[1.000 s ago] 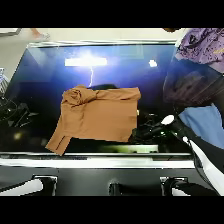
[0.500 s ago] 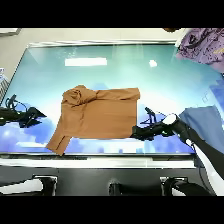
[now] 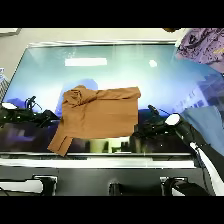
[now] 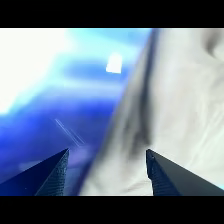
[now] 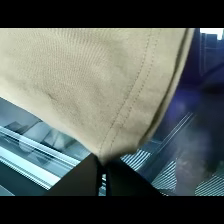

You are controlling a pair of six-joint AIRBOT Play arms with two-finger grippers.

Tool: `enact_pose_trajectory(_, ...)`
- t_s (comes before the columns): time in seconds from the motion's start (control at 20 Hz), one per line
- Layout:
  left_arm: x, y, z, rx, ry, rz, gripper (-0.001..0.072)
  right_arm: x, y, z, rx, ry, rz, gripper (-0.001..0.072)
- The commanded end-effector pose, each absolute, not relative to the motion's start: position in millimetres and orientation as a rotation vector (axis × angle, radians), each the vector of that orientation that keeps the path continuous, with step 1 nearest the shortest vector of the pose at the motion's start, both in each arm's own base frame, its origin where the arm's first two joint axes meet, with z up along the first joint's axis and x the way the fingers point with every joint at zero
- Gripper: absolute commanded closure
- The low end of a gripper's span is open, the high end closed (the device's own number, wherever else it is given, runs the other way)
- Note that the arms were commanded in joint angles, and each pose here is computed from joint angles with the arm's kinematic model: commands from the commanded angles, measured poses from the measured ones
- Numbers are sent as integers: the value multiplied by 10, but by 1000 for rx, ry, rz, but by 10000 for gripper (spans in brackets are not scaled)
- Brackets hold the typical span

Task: Fold the clothes and pants, and hang the long-sleeved shirts on hangers.

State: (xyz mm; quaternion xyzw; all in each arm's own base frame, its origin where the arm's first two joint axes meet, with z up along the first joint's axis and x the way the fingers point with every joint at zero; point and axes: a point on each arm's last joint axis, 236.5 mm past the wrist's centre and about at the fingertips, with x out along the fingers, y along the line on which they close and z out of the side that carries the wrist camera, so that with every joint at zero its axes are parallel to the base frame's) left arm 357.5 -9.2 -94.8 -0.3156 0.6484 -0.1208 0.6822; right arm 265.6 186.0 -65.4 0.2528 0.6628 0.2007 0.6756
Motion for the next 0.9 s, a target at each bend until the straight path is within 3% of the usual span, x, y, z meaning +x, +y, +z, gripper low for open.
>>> enact_pose_trajectory(0.0, 3486, -312, -971, -672, 1509, -334, 214, 2662, 1860, -646, 575, 1490, 443, 680)
enact_pose_trajectory(0.1, 3397, -421, -968, -669, 1545, -366, 338, 2662, 1860, -646, 575, 1490, 443, 680)
enact_pose_trajectory(0.2, 3275, -503, -1022, -679, 1584, -376, 341, 2662, 1860, -646, 575, 1490, 443, 680)
enact_pose_trajectory(0.25, 3227, -538, -1046, -689, 1599, -376, 423, 2661, 1861, -645, 576, 1491, 444, 680)
enact_pose_trajectory(0.3, 3190, -570, -1050, -701, 1608, -382, 644, 2664, 1864, -641, 579, 1490, 444, 680)
enact_pose_trajectory(0.35, 3200, -590, -1028, -713, 1603, -387, 688, 2669, 1870, -635, 582, 1488, 445, 680)
enact_pose_trajectory(0.5, 3445, -660, -765, -762, 1503, -415, 691, 2901, 1890, -430, 552, 1417, 471, 681)
enact_pose_trajectory(0.6, 3744, -612, -415, -741, 1397, -412, 692, 3302, 1853, -67, 466, 1285, 489, 681)
enact_pose_trajectory(0.85, 4667, -277, 1549, -526, 922, -379, 693, 4300, 1526, 1658, 198, 836, 426, 681)
